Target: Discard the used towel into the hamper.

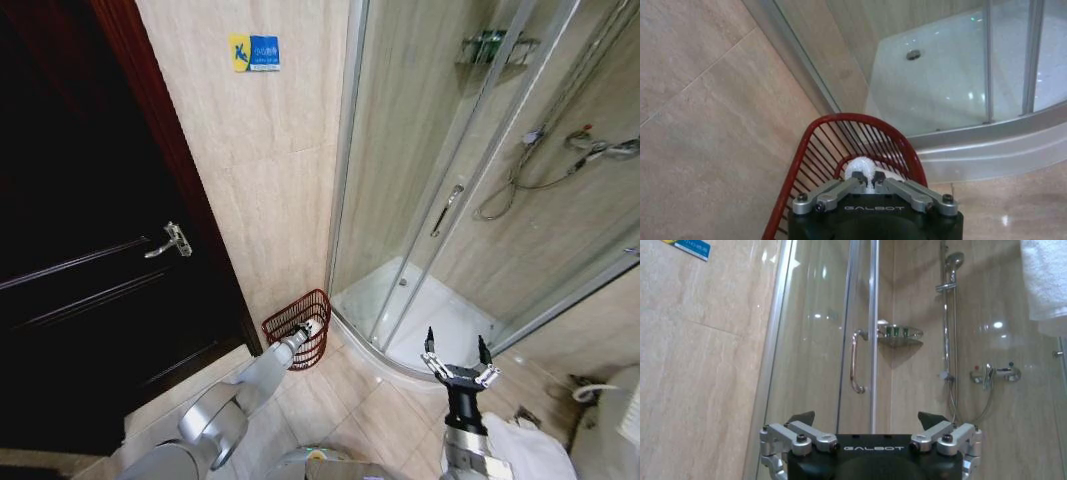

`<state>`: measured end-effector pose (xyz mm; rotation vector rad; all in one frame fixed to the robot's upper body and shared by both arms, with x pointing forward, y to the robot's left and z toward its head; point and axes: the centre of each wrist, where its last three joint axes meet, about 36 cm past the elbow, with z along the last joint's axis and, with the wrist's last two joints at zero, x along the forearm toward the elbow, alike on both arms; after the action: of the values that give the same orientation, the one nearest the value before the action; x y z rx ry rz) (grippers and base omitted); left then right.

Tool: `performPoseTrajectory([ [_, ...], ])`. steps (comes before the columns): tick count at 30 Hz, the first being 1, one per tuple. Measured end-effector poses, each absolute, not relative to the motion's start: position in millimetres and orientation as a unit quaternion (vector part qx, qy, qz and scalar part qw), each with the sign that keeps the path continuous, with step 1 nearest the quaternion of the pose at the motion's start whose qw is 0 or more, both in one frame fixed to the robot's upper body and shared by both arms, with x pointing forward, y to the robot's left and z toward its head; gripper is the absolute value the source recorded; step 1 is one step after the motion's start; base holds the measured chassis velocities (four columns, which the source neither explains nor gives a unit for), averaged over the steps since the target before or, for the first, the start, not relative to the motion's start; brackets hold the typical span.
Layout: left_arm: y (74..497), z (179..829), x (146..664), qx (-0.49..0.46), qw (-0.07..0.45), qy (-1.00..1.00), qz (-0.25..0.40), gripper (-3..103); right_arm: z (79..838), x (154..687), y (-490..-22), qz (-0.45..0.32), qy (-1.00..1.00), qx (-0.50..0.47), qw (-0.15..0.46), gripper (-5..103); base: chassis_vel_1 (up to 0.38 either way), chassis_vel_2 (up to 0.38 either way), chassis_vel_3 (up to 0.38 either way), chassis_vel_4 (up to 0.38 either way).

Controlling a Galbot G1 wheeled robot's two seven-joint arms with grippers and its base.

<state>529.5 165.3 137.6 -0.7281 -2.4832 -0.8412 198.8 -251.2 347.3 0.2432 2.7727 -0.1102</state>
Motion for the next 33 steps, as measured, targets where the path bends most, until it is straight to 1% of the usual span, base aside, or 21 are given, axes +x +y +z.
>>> performPoseTrajectory([
  [2,165,138,530,-0.26,0.209,-0.893,-0.3,2,347,199,-251,-0.039,0.98,0.086,0.177,100,0.0,0.0,0.0,0.0],
  [3,164,138,530,-0.259,0.209,-0.895,-0.299,-1,347,199,-251,-0.039,0.98,0.086,0.177,100,0.0,0.0,0.0,0.0],
  [4,164,138,530,-0.259,0.209,-0.895,-0.299,-1,347,199,-251,-0.039,0.98,0.086,0.177,100,0.0,0.0,0.0,0.0],
  [6,162,139,531,-0.256,0.207,-0.896,-0.297,9,346,200,-251,-0.038,0.979,0.086,0.178,100,0.0,0.0,0.0,0.0],
  [8,161,139,531,-0.256,0.205,-0.897,-0.296,9,346,201,-251,-0.038,0.979,0.086,0.179,100,0.0,0.0,0.0,0.0],
  [11,159,140,532,-0.253,0.202,-0.898,-0.297,25,346,203,-251,-0.038,0.979,0.086,0.179,100,0.0,0.0,0.0,0.0],
  [12,159,140,532,-0.253,0.202,-0.898,-0.297,25,346,203,-251,-0.038,0.979,0.086,0.179,100,0.0,0.0,0.0,0.0],
  [15,159,139,531,-0.253,0.201,-0.898,-0.297,42,345,204,-251,-0.037,0.979,0.087,0.178,100,0.0,0.0,0.0,0.0],
  [17,160,139,530,-0.252,0.201,-0.898,-0.298,42,345,204,-252,-0.037,0.979,0.088,0.178,100,0.0,0.0,0.0,0.0],
  [20,164,139,530,-0.252,0.198,-0.899,-0.298,58,345,204,-252,-0.036,0.979,0.088,0.178,100,0.0,0.0,0.0,0.0],
  [21,164,139,530,-0.252,0.198,-0.899,-0.298,58,345,204,-252,-0.036,0.979,0.088,0.178,100,0.0,0.0,0.0,0.0],
  [24,169,138,527,-0.248,0.184,-0.906,-0.288,75,345,205,-252,-0.036,0.979,0.089,0.178,100,0.0,0.0,0.0,0.0],
  [25,169,138,527,-0.248,0.184,-0.906,-0.288,75,345,205,-252,-0.036,0.979,0.089,0.178,100,0.0,0.0,0.0,0.0],
  [27,174,138,525,-0.247,0.168,-0.912,-0.28,85,345,205,-251,-0.035,0.98,0.088,0.178,100,0.0,0.0,0.0,0.0],
  [28,174,138,525,-0.247,0.168,-0.912,-0.28,85,345,205,-251,-0.035,0.98,0.088,0.178,100,0.0,0.0,0.0,0.0],
  [30,182,138,522,-0.251,0.145,-0.917,-0.272,96,346,206,-251,-0.035,0.979,0.088,0.179,100,0.0,0.0,0.0,0.0],
  [31,187,139,521,-0.252,0.134,-0.92,-0.27,96,347,206,-251,-0.035,0.979,0.089,0.179,100,0.0,0.0,0.0,0.0],
  [32,191,141,519,-0.251,0.125,-0.922,-0.267,98,347,207,-251,-0.034,0.979,0.089,0.179,100,0.0,0.0,0.0,0.0],
  [33,191,141,519,-0.251,0.125,-0.922,-0.267,98,347,207,-251,-0.034,0.979,0.089,0.179,100,0.0,0.0,0.0,0.0],
])
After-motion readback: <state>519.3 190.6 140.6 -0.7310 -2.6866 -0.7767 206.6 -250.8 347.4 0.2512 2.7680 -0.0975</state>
